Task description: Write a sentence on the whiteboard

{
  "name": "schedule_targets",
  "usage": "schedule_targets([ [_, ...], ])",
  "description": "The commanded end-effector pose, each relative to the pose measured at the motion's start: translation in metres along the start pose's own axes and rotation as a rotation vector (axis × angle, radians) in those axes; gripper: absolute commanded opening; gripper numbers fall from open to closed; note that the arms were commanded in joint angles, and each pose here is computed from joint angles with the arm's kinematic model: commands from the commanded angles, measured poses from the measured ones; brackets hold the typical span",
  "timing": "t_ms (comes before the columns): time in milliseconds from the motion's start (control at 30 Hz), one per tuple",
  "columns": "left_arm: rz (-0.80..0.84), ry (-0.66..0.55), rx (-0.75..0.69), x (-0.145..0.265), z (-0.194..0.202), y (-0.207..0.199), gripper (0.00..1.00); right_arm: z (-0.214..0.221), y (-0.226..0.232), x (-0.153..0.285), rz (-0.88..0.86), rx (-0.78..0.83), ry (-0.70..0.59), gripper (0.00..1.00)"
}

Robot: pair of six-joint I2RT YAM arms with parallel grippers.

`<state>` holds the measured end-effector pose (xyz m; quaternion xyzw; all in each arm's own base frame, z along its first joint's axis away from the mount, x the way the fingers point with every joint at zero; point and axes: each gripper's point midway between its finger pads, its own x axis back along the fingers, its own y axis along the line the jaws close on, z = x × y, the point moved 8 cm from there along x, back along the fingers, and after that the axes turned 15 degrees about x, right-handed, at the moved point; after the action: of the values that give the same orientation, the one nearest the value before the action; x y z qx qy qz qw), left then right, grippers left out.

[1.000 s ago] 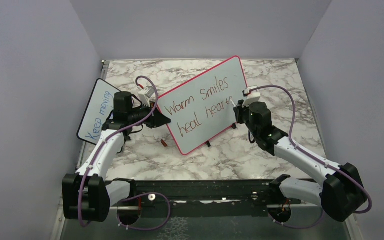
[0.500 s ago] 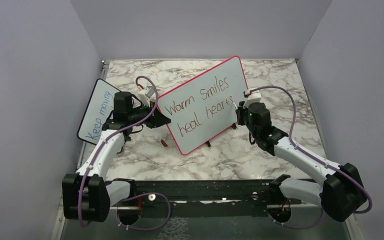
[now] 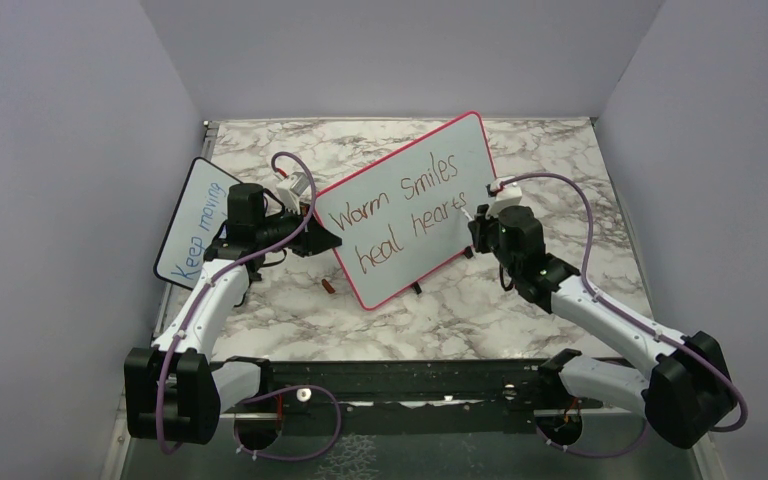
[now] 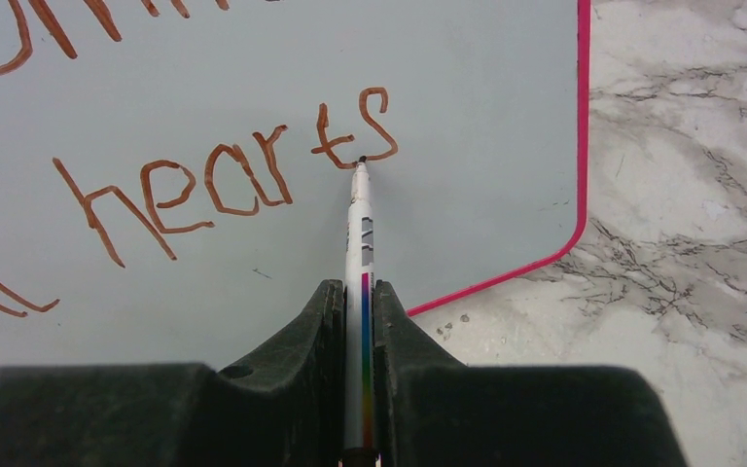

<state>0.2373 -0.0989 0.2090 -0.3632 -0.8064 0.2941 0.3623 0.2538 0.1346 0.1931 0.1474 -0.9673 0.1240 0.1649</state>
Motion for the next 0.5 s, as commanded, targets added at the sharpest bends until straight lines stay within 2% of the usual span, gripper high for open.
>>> schedule_targets([
  [0,-0.186,-0.023,-0.035,0.002,0.002,0.029,0.00,-0.004,-0.001,0.005,0.000,-0.025,-0.025,0.00],
  [267,-0.185,-0.024,-0.037,0.002,0.001,0.029,0.00,0.000,-0.014,0.011,0.128,-0.045,-0.020,0.00],
  [467,-0.184,-0.024,-0.038,0.002,0.001,0.028,0.00,0.001,-0.015,0.004,0.136,-0.051,-0.018,0.00],
])
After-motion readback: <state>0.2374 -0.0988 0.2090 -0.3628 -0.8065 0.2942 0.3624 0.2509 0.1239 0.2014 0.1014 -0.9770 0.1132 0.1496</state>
